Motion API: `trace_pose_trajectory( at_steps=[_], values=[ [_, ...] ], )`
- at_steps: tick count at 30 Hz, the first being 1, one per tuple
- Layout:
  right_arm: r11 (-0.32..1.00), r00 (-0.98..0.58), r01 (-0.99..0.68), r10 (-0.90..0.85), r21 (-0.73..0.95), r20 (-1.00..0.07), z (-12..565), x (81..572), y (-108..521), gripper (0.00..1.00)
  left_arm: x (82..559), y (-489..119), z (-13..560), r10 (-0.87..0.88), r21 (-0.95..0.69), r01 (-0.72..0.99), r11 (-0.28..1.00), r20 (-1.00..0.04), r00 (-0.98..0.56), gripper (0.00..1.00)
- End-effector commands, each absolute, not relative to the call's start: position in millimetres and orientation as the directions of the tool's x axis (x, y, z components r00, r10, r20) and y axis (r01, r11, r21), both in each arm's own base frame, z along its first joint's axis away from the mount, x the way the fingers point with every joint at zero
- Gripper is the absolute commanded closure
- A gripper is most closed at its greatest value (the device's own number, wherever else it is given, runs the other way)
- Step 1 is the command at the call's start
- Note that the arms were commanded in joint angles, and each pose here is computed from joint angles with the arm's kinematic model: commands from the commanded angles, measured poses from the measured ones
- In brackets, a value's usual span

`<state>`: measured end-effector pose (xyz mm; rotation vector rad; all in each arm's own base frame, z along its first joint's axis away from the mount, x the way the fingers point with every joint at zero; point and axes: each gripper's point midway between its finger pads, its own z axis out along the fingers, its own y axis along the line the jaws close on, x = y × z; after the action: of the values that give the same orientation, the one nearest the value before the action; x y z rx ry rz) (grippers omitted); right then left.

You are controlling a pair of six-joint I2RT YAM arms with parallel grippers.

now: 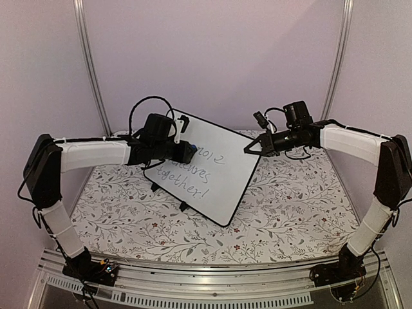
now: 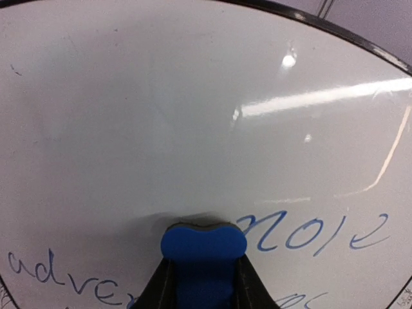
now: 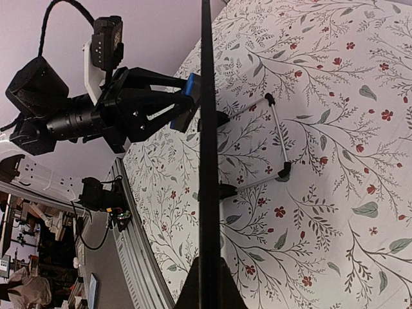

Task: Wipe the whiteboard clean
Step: Erase the center of the whiteboard.

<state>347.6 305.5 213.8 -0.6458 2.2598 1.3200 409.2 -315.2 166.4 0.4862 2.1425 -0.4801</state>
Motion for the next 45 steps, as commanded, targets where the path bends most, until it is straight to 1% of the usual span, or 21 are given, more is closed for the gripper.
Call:
trace_pose_trajectory(
  at_steps=[1, 5, 10, 17, 20, 25, 32, 36, 40, 45],
  values=[
    [0.402, -0.823, -0.567, -0.289, 0.719, -0.488, 182, 309, 319, 1.00, 380, -304, 104, 0.239, -0.148, 0.471, 0.869, -0.708, -0.664, 1.00],
    [0.402, -0.824, -0.567, -0.289, 0.719, -0.488, 182, 308, 319, 1.00, 380, -295, 97, 0.229, -0.131, 0.435, 0.891, -0.697, -0.679, 1.00],
    [0.403, -0.823, -0.568, -0.289, 0.718, -0.489, 182, 307, 319, 1.00, 389, -292, 103, 0.220, -0.113, 0.415, 0.903, -0.707, -0.672, 1.00],
    [0.398, -0.821, -0.571, -0.290, 0.718, -0.492, 183, 307, 321, 1.00, 428, -301, 144, 0.187, -0.114, 0.419, 0.901, -0.768, -0.613, 1.00],
    [0.399, -0.821, -0.571, -0.290, 0.717, -0.492, 183, 307, 321, 1.00, 434, -309, 152, 0.196, -0.116, 0.439, 0.891, -0.775, -0.601, 1.00],
    [0.401, -0.822, -0.569, -0.291, 0.718, -0.489, 181, 306, 320, 1.00, 418, -311, 133, 0.210, -0.132, 0.448, 0.884, -0.745, -0.633, 1.00],
    [0.396, -0.824, -0.566, -0.293, 0.723, -0.485, 178, 307, 322, 1.00, 381, -283, 88, 0.189, -0.158, 0.390, 0.907, -0.674, -0.714, 1.00],
    [0.394, -0.824, -0.567, -0.294, 0.723, -0.485, 178, 307, 322, 1.00, 367, -271, 72, 0.180, -0.162, 0.364, 0.917, -0.647, -0.741, 1.00],
    [0.392, -0.824, -0.565, -0.296, 0.725, -0.483, 176, 306, 322, 1.00, 371, -276, 77, 0.178, -0.169, 0.373, 0.912, -0.656, -0.733, 1.00],
    [0.394, -0.824, -0.566, -0.295, 0.724, -0.483, 176, 305, 322, 1.00, 390, -298, 109, 0.178, -0.180, 0.422, 0.888, -0.712, -0.679, 1.00]
  ],
)
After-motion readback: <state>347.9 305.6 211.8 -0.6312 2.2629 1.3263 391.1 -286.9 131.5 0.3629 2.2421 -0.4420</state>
